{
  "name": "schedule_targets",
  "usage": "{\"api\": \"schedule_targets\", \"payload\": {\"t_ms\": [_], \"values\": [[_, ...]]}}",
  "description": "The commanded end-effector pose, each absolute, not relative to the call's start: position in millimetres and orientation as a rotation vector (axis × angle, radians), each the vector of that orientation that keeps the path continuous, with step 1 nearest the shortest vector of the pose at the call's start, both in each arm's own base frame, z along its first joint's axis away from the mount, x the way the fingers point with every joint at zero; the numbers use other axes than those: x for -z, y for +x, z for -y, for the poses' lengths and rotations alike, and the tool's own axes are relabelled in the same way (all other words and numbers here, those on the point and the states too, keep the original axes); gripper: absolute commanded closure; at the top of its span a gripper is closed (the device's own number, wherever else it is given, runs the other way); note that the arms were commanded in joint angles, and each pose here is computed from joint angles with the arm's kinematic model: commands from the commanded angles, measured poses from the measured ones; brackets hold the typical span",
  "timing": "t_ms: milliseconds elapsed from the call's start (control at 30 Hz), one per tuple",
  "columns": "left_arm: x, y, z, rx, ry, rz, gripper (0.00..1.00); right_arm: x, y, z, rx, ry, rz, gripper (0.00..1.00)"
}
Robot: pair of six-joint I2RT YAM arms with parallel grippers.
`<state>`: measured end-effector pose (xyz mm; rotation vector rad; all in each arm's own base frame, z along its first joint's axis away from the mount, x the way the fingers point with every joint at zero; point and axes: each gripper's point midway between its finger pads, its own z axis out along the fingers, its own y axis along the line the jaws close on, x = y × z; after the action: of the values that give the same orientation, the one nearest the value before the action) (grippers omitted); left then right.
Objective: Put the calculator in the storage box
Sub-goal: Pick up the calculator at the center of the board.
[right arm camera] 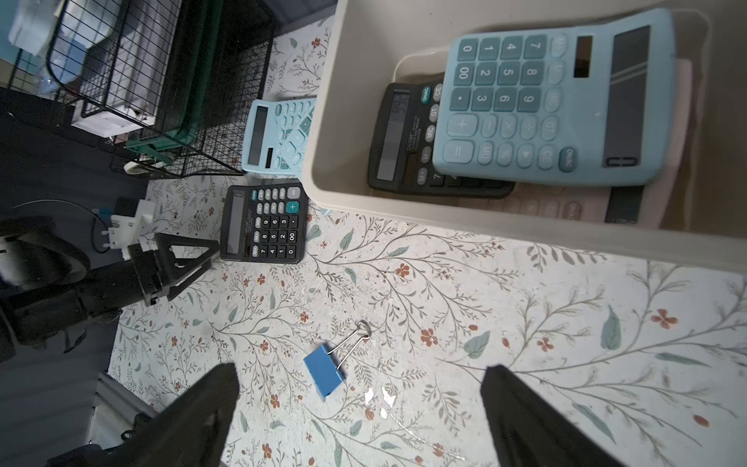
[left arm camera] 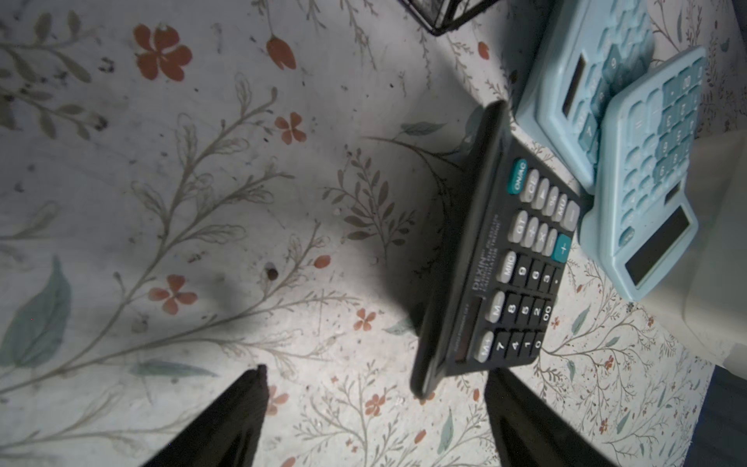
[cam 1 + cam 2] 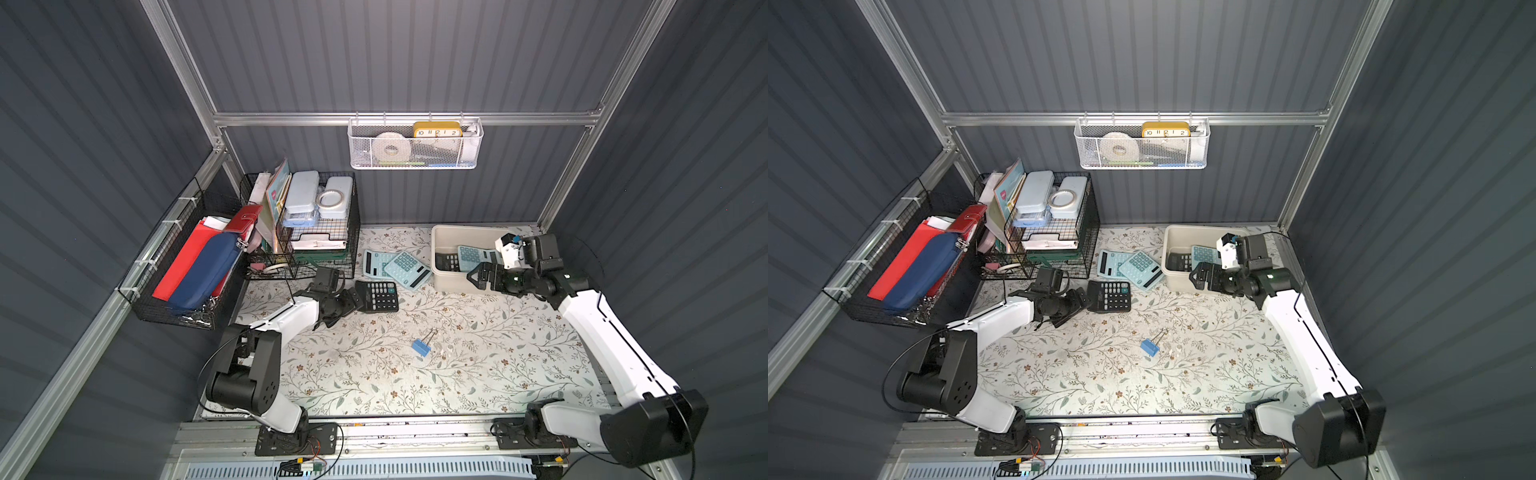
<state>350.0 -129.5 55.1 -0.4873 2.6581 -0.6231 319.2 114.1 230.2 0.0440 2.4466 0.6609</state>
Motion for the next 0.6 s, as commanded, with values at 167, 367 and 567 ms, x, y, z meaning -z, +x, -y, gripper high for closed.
{"api": "schedule_targets", "payload": {"t_ms": [167,367,567], "values": [[-52,367,150,0.887,-0.328,-2.589,0.36,-221,303,-122,-0.766,0.068,-2.389,0.01],[-43,367,155,0.926,-0.287,-2.598,0.58,-220,299,-124,-0.79,0.074,-2.397,0.01],[-29,366,159,0.966,-0.269,-2.615,0.73,-222,298,-126,-0.81,0.076,-2.394,0.01]]}}
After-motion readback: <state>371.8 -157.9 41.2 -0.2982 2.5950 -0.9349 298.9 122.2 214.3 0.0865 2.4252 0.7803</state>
